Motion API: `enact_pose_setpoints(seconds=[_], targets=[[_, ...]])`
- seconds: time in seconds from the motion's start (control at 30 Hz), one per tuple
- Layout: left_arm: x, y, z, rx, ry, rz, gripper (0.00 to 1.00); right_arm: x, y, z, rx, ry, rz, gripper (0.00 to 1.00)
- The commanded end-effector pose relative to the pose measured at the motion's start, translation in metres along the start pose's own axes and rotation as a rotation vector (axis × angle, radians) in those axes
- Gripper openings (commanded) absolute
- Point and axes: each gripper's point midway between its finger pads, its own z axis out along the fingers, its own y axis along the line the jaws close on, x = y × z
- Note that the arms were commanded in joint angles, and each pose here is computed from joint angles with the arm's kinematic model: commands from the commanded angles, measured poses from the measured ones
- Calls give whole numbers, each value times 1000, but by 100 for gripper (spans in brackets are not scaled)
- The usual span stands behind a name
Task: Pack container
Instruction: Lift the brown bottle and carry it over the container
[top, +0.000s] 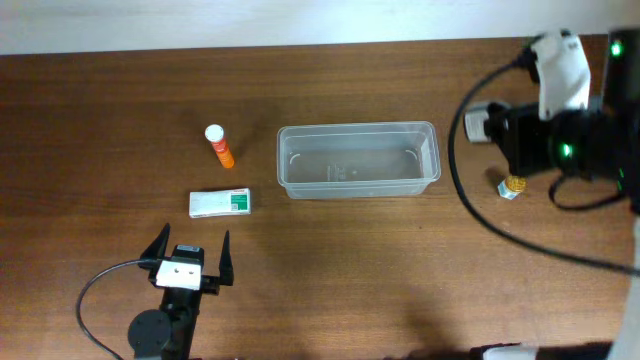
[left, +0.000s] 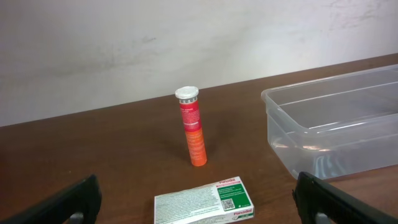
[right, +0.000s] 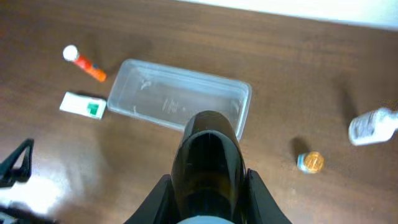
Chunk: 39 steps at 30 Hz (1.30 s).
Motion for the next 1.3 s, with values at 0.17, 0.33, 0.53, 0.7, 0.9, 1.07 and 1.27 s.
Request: enact_pose_setpoints(seconds=[0.17, 0.33, 0.53, 0.7, 0.9, 1.07, 1.27], targets=[[2, 2, 0, -10, -2, 16, 99, 23, -4, 56, -39, 169, 54, 19], [2, 2, 0, -10, -2, 16, 99, 28, -10, 94, -56, 219, 78, 19], [2, 2, 0, -10, -2, 16, 99, 49, -18, 142, -71, 318, 105, 19], [2, 2, 0, -10, -2, 16, 99, 59, -22, 181, -79, 360, 113, 19], [2, 2, 0, -10, -2, 16, 99, 57, -9, 223, -101, 371, 67, 20], [2, 2, 0, -10, -2, 16, 99, 62, -24, 258, 63, 408, 62, 20], [2, 2, 0, -10, -2, 16, 99, 68, -35, 284, 125, 433, 98, 20]])
